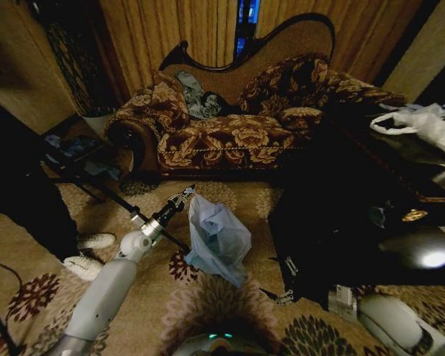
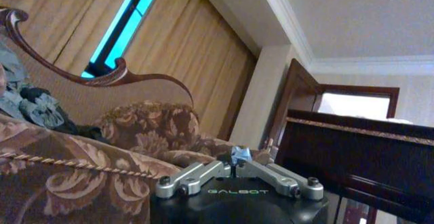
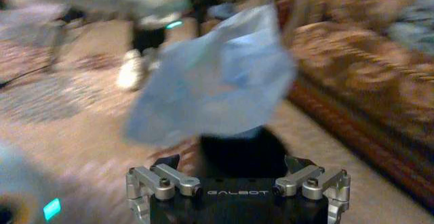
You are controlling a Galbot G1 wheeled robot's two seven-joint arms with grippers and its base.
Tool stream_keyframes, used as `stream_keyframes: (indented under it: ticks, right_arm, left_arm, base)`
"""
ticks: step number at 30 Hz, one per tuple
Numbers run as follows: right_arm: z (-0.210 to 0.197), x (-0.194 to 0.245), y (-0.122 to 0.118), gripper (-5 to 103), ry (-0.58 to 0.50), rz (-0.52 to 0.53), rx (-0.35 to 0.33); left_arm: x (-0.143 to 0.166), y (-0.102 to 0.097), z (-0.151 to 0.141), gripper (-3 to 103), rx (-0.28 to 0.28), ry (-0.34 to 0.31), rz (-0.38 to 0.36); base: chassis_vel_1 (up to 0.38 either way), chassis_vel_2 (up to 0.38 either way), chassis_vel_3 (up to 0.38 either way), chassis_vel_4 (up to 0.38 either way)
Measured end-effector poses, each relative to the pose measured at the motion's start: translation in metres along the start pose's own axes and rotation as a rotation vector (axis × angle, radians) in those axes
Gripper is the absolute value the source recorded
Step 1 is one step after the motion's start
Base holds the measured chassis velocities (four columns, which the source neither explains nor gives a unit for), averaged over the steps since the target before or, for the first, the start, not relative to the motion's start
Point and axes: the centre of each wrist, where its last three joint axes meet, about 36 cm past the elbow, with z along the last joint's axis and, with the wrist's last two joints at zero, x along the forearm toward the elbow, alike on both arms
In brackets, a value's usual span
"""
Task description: Place a garbage bag over the trash bin.
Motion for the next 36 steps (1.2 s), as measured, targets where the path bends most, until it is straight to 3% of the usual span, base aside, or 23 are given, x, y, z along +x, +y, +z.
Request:
stream_keyframes:
  ticks: [2,5,7,10,11,13,15,16,21,27,29,31,32,36]
  right_arm:
    - [-0.023,-0.008,0.011,100,-0.064,0.139,-0.123]
    - [-0.039,-0.012,0.026,101,-0.084,0.186,-0.224]
    - [-0.053,-0.017,0.049,93,-0.081,0.218,-0.333]
    - [-0.058,-0.022,0.069,88,-0.077,0.215,-0.392]
    - [-0.060,-0.028,0.086,77,-0.070,0.197,-0.440]
    - [-0.059,-0.030,0.091,77,-0.067,0.190,-0.448]
    - [-0.049,-0.039,0.105,66,-0.050,0.164,-0.454]
    - [-0.049,-0.039,0.105,66,-0.050,0.164,-0.454]
    - [-0.021,-0.058,0.115,44,-0.047,0.174,-0.467]
    - [0.006,-0.061,0.099,18,-0.040,0.240,-0.432]
    - [0.008,-0.060,0.096,18,-0.044,0.250,-0.422]
    - [0.008,-0.058,0.092,7,-0.055,0.261,-0.415]
    - [0.008,-0.058,0.092,7,-0.055,0.261,-0.415]
    - [-0.005,-0.060,0.098,1,-0.091,0.243,-0.452]
  left_arm:
    - [-0.001,-0.001,0.004,0,0.007,0.001,0.000]
    - [-0.003,-0.001,0.006,0,0.011,0.000,0.000]
    - [-0.006,-0.002,0.010,0,0.015,-0.002,0.003]
    - [-0.010,-0.004,0.012,0,0.016,-0.001,0.008]
    - [-0.013,-0.006,0.014,0,0.019,0.001,0.011]
    - [-0.015,-0.007,0.015,0,0.019,0.001,0.011]
    - [-0.019,-0.009,0.016,0,0.020,0.002,0.012]
    - [-0.019,-0.009,0.016,0,0.020,0.002,0.012]
    - [-0.024,-0.013,0.020,0,0.025,0.007,0.014]
    - [-0.025,-0.019,0.021,0,0.033,0.019,0.014]
    - [-0.025,-0.020,0.021,0,0.035,0.020,0.013]
    - [-0.024,-0.021,0.022,0,0.035,0.022,0.011]
    - [-0.024,-0.021,0.022,0,0.035,0.022,0.011]
    - [-0.025,-0.023,0.023,0,0.033,0.023,0.005]
  base:
    - [0.000,0.000,0.000,0.000]
    - [0.000,0.000,0.000,0.000]
    - [0.000,0.000,0.000,0.000]
    - [0.000,0.000,0.000,0.000]
    - [0.000,0.000,0.000,0.000]
    - [0.000,0.000,0.000,0.000]
    - [0.000,0.000,0.000,0.000]
    - [0.000,0.000,0.000,0.000]
    - [0.000,0.000,0.000,0.000]
    - [0.000,0.000,0.000,0.000]
    - [0.000,0.000,0.000,0.000]
    - [0.000,0.000,0.000,0.000]
    - [0.000,0.000,0.000,0.000]
    - [0.000,0.000,0.000,0.000]
